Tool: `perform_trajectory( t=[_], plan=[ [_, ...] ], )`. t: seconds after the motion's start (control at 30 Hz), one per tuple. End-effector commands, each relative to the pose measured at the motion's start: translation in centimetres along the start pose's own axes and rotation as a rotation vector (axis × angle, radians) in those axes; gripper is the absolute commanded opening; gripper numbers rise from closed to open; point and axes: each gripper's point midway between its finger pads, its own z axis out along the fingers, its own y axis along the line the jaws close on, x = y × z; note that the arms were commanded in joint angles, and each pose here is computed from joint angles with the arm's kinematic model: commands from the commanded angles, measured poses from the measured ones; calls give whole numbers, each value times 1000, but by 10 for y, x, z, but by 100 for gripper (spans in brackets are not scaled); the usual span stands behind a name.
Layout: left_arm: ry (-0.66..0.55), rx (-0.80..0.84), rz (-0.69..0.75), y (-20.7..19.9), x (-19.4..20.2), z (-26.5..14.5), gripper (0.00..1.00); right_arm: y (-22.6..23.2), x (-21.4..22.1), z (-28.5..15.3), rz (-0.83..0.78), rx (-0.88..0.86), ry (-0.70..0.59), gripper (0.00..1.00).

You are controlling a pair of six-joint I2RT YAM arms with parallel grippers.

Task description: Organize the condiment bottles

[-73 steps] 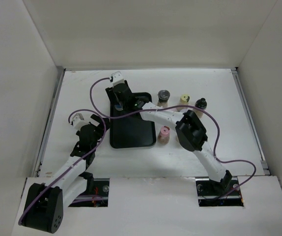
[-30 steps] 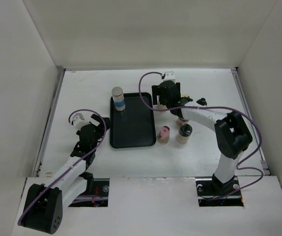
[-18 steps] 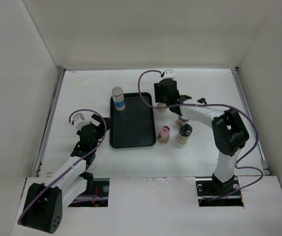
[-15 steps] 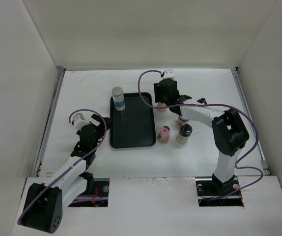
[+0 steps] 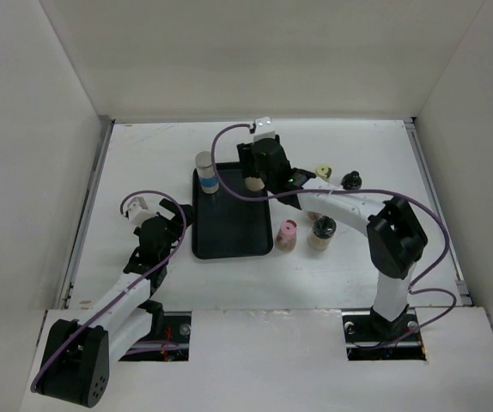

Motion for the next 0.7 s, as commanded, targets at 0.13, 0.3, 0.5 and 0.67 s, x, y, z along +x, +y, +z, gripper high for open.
perform_trajectory(
  t=[0.13,0.3,0.5,0.67],
  plan=[
    [-32,33,-1,-8,-6,0,100,66,-58,24,93,-109,-187,55],
    [-42,40,-5,-9,-9,-1,100,87,-54,46,99,-113,-200,56],
    [-48,47,-4,-10,-10,-2,100,95,-47,62,120,-98,-211,58],
    [-41,49,-3,-11,-8,-2,100,97,-39,67,135,-80,-207,69]
  ],
)
